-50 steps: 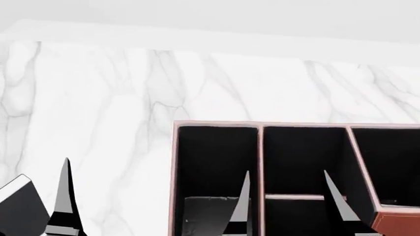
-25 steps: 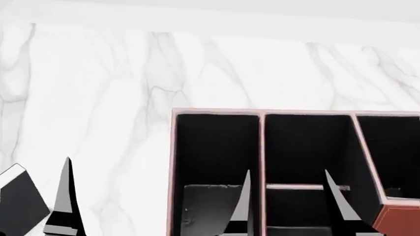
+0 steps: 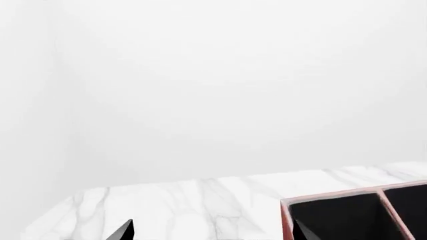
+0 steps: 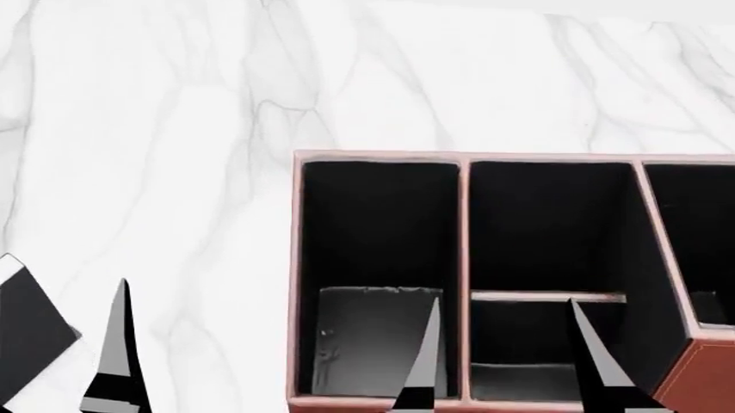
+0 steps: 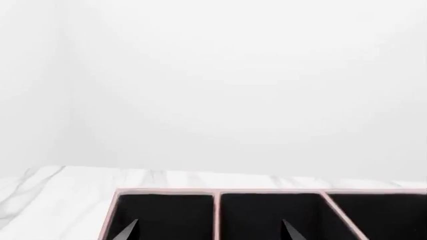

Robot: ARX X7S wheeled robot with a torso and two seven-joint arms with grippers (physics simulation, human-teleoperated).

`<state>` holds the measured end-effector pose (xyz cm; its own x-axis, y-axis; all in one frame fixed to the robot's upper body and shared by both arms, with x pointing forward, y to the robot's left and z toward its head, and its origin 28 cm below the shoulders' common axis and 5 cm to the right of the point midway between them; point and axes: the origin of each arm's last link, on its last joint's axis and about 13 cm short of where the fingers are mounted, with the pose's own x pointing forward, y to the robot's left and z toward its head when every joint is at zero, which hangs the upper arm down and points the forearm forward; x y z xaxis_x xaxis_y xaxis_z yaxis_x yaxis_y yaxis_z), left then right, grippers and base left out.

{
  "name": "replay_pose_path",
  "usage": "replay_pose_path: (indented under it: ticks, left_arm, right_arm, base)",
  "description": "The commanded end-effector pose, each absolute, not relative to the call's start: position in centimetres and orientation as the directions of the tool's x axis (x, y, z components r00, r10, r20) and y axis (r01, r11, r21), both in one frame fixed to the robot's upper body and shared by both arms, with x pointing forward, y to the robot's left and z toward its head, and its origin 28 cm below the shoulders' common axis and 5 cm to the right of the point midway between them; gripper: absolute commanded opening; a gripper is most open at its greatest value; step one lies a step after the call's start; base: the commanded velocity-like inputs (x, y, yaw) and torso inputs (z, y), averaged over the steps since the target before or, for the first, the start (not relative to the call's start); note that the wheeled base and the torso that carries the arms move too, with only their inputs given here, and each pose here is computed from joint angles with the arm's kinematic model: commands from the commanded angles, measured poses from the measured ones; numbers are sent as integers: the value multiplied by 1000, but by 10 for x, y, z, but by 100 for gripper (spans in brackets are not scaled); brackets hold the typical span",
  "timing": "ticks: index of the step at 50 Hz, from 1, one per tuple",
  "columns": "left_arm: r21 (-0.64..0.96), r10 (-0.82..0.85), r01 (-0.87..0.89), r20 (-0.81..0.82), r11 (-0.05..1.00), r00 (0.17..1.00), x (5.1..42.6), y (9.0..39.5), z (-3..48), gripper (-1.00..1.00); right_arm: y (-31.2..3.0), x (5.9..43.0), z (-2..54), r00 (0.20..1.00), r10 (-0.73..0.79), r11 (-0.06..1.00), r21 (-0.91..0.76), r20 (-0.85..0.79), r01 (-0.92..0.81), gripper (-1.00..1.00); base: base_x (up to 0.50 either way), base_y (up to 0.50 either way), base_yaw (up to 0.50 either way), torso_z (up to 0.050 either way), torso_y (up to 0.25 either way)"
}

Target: Pick up the book and place it in the left compartment of the caddy.

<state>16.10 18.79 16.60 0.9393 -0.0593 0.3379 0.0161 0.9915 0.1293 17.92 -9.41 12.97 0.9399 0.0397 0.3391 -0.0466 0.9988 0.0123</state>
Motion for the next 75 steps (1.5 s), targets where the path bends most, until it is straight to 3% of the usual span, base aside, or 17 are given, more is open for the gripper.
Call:
replay_pose_path:
  ticks: [1, 10, 26, 48, 75]
  left_arm:
    - [118, -84, 46, 345, 992, 935, 160, 190, 169, 100]
    - [153, -122, 76, 322, 985, 939, 158, 201, 171, 100]
    - [388, -237, 94, 339, 917, 910, 154, 250, 223, 100]
    - [588, -232, 78, 191, 805, 954, 192, 314, 297, 100]
    - [572, -189, 128, 48, 810, 981, 229, 354, 330, 100]
  right_arm:
    - [-97, 180, 131, 934, 29, 1000, 0, 357, -31, 100]
    - [-99, 178, 136, 930, 21, 1000, 6, 367, -25, 100]
    - [-99, 179, 136, 930, 28, 999, 6, 366, -32, 100]
    - [-98, 180, 134, 933, 38, 999, 10, 359, -44, 100]
    - [-98, 179, 135, 932, 37, 999, 3, 360, -41, 100]
  base:
    - [0, 0, 0, 0, 0]
    - [0, 0, 0, 0, 0]
    - [0, 0, 0, 0, 0]
    - [0, 0, 0, 0, 0]
    - [0, 0, 0, 0, 0]
